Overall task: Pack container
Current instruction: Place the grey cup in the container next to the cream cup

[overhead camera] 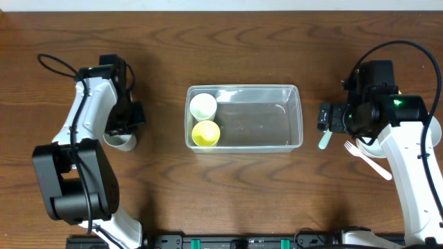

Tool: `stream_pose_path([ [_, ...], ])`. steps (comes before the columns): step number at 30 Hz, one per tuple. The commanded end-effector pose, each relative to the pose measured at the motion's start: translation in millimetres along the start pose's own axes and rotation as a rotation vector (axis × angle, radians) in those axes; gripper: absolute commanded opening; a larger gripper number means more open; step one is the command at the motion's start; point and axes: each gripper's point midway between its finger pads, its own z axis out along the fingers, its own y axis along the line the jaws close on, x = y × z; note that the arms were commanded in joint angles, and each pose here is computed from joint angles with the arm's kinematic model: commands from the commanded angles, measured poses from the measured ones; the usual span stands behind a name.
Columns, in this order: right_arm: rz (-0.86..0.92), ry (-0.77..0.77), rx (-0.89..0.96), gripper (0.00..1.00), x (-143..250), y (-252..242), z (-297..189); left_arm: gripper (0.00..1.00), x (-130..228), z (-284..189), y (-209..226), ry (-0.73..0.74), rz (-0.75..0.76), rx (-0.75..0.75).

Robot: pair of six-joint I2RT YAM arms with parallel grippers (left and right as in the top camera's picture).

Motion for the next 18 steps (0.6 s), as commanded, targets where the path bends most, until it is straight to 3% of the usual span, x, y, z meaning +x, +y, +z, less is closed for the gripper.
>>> stream_pose_path([
  [1,0.004,-0.014,0.003,0.99,-4.6,-1.6,-3.4,0.06,-6.7,-46.2,-20.7,-0.112,0.055,0.017],
  [5,0.004,-0.018,0.003,0.99,-5.5,-1.4,-3.4,0.06,-1.3,-117.6,-69.7,-0.285,0.2,0.066],
  [10,0.005,-0.019,0.003,0.99,-5.8,-1.4,-3.4,0.06,26.6,-193.2,-157.5,-0.48,0.484,0.159],
  [14,0.004,-0.019,0.003,0.99,-5.7,-1.4,-3.6,0.06,52.7,-208.4,-217.0,-0.558,0.652,0.226],
  [18,0.004,-0.019,0.003,0.99,-5.7,-1.4,-3.4,0.06,65.2,-185.2,-253.1,-0.517,0.749,0.219],
])
